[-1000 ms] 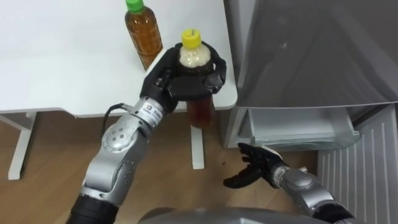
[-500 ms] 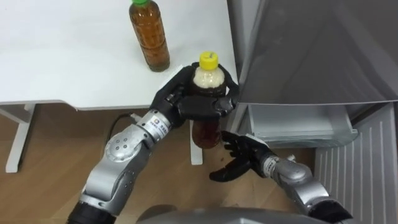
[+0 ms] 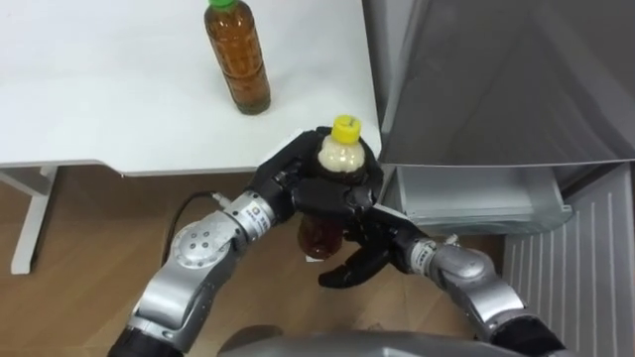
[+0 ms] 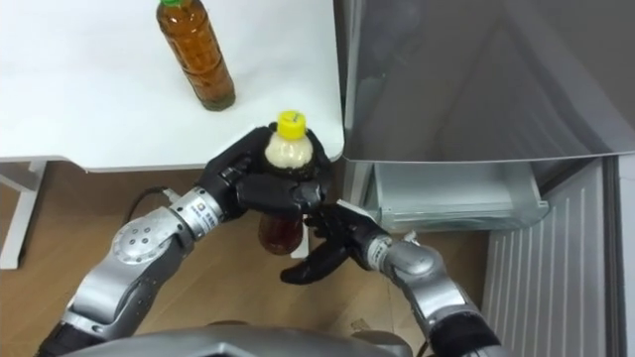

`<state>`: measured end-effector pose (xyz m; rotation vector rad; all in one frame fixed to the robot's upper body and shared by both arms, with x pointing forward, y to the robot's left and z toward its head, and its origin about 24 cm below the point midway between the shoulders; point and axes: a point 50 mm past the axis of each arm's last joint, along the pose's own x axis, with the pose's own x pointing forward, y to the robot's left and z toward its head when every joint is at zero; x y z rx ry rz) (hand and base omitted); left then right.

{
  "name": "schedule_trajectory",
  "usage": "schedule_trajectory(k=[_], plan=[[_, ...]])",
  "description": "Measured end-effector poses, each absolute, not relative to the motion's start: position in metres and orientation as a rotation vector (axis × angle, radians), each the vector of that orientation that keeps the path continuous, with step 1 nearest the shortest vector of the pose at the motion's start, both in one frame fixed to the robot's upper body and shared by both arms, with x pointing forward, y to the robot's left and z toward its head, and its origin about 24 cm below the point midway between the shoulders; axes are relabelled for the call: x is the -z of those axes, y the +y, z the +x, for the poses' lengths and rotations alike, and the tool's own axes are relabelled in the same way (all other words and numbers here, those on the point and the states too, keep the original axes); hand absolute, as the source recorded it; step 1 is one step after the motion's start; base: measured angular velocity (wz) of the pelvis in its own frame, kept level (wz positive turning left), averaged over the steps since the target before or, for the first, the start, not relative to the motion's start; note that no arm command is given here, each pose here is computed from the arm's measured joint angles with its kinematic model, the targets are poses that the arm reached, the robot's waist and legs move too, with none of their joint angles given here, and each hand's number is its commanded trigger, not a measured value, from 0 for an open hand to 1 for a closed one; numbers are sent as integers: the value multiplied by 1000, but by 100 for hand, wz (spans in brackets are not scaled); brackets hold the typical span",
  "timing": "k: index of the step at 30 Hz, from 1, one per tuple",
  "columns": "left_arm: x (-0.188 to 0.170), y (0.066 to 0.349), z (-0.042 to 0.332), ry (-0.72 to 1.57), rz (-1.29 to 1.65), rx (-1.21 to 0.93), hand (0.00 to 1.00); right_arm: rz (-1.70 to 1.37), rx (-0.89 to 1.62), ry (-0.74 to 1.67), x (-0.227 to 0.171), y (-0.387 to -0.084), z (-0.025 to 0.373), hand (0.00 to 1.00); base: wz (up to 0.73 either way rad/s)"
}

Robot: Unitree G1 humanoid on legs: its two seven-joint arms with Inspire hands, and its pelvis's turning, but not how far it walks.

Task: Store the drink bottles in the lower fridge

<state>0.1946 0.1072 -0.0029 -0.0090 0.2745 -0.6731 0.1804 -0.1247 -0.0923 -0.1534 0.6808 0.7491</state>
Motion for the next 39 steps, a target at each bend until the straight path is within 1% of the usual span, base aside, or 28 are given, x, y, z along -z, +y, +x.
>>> schedule_trajectory(k=[9,15,19,26,35,36,37,38,39], plan=[[3,107,194,272,29,695,100,-157,-805,680,89,-131,180,0,-1],[4,106,193,274,28,700,100,-100,-883,678,87,-122,177,0,-1],[5,105,191,280,26,705,100,-45,-956,635,79,-112,177,0,2],[13,104,188,315,25,705,100,17,-958,636,78,-108,176,0,4],[14,102,187,318,36,715,100,75,-943,637,79,-108,173,0,0],[14,102,187,317,36,716,100,82,-941,637,79,-108,172,15,0],[14,102,186,318,34,718,100,97,-936,638,79,-108,172,55,0],[14,102,186,315,33,720,100,122,-927,640,80,-109,170,74,0],[14,102,186,315,33,721,100,129,-924,640,80,-110,170,95,0]])
